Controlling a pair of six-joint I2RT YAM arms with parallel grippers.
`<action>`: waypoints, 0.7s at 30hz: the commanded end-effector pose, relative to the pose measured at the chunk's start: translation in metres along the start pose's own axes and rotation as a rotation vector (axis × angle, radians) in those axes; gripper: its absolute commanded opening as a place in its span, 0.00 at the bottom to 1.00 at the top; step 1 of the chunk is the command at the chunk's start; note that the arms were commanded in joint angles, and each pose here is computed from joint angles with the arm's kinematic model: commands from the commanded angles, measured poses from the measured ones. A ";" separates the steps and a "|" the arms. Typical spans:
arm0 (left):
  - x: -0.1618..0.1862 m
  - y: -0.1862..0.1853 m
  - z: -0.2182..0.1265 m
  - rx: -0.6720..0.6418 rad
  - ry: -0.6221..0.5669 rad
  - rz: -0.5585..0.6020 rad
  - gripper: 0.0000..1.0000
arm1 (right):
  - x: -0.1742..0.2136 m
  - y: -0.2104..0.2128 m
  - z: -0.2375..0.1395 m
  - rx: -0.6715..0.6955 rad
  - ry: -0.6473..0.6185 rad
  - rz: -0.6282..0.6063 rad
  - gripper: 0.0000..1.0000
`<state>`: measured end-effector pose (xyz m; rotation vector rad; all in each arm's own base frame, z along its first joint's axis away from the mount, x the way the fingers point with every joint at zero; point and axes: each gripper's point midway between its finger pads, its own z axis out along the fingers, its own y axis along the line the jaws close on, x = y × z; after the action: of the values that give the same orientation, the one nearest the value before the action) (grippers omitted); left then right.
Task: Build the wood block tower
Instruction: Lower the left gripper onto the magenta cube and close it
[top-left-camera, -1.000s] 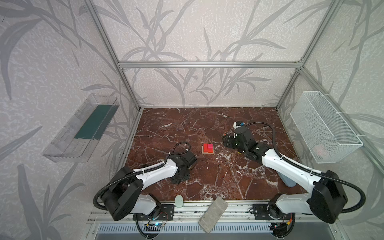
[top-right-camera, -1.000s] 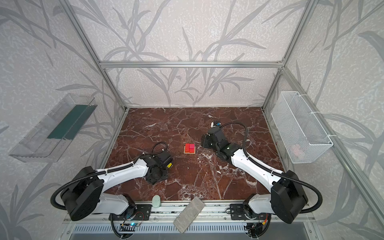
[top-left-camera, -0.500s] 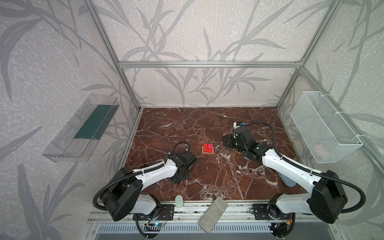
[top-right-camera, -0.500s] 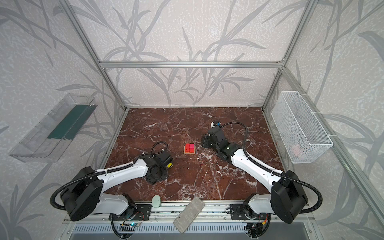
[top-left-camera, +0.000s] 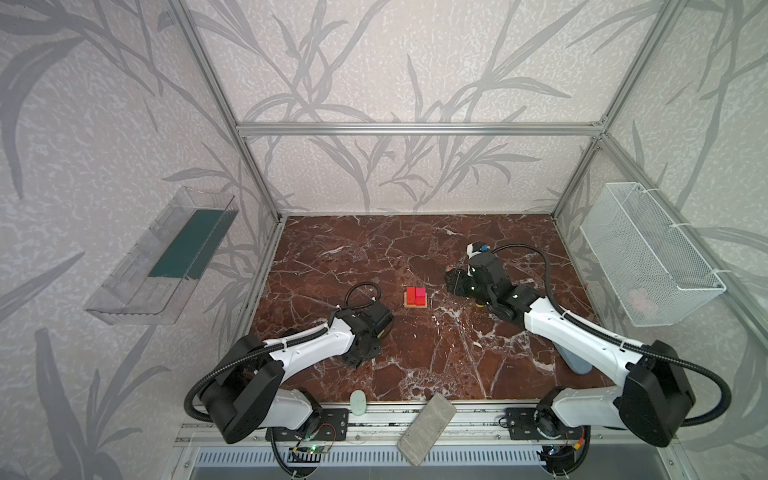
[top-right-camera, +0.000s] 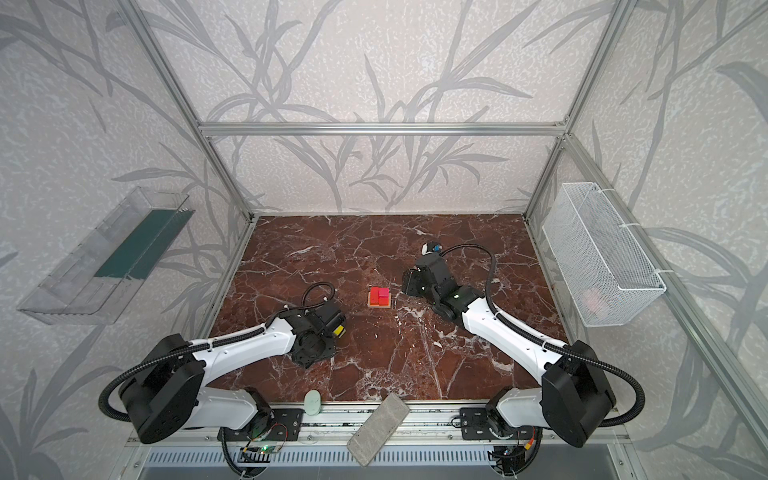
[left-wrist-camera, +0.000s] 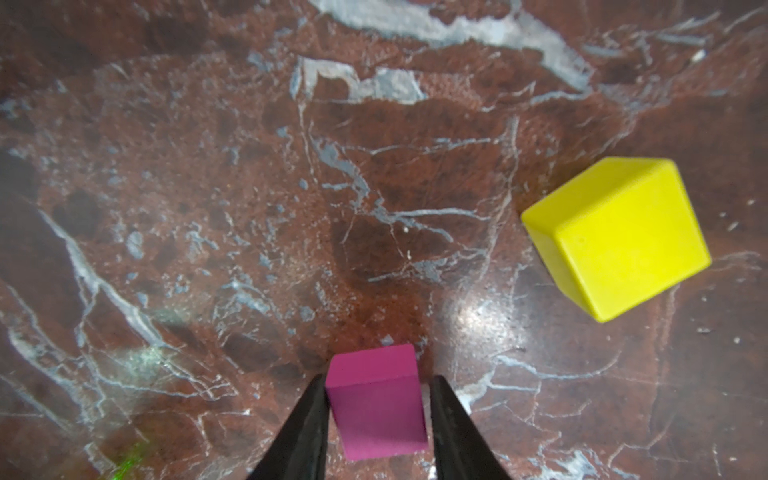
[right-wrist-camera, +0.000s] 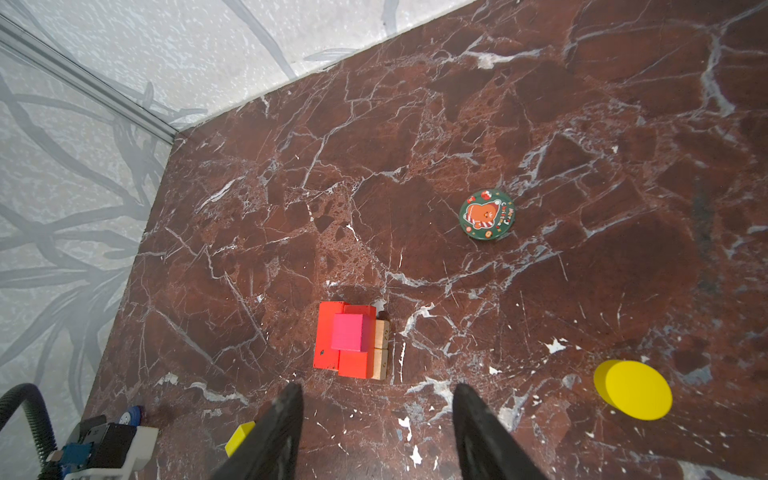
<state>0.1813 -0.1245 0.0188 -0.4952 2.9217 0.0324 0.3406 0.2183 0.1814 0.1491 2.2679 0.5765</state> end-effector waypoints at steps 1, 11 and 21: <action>-0.004 0.003 -0.001 -0.014 -0.026 -0.011 0.37 | -0.001 -0.003 0.003 0.004 -0.008 0.015 0.59; -0.002 0.001 0.002 -0.011 -0.015 -0.005 0.26 | 0.000 -0.003 0.004 0.002 -0.005 0.015 0.59; -0.007 -0.002 -0.010 -0.005 -0.022 0.042 0.17 | 0.001 -0.001 0.008 -0.002 0.005 0.013 0.59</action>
<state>0.1833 -0.1265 0.0204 -0.4697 2.9214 0.0235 0.3419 0.2196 0.1757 0.1479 2.2811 0.5727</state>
